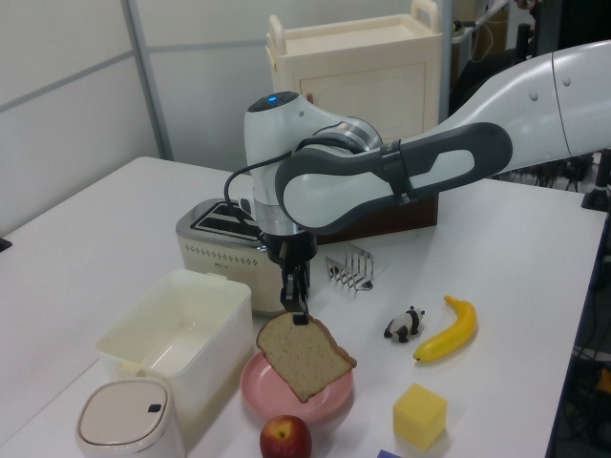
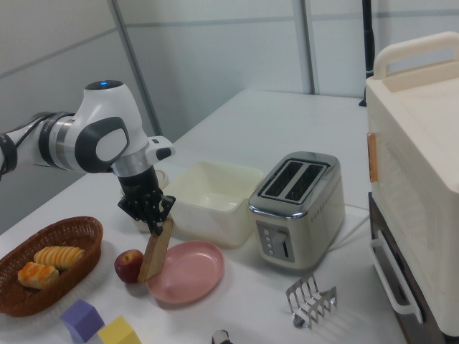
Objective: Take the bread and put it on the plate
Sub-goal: 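Lower the bread slice onto the pink plate, then open the gripper to release the bread on the plate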
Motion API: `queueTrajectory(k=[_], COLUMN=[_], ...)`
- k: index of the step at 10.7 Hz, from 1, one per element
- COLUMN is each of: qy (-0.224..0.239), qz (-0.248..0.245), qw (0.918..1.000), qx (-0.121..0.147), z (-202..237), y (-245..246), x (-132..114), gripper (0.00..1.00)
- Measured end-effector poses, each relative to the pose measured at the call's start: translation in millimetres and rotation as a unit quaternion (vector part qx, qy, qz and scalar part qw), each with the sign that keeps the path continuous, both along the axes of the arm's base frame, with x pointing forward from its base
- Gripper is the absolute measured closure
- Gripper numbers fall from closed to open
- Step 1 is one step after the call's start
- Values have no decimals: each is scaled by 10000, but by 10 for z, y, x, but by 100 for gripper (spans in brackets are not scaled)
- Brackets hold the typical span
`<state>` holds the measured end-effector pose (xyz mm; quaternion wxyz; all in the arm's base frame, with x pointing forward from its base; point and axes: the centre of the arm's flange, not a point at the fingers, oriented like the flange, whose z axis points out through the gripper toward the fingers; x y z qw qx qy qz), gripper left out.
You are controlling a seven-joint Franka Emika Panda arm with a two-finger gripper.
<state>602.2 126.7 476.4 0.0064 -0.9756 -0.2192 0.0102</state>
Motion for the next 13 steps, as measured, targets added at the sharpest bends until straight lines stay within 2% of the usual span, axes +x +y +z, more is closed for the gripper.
queueTrajectory(k=[4,5,10,11,13], qy=[10,11,11,11,11], qz=[-5,-5,-8,-8,-17], qw=[10000,10000,10000,10000,10000], qx=[-1,-1,-1,-1,-1], z=[-12,-14,-14,-14,-14], y=[-5,-5,-8,-8,-19], x=[4,4,5,5,8], gripper=[91,86,9,0,0])
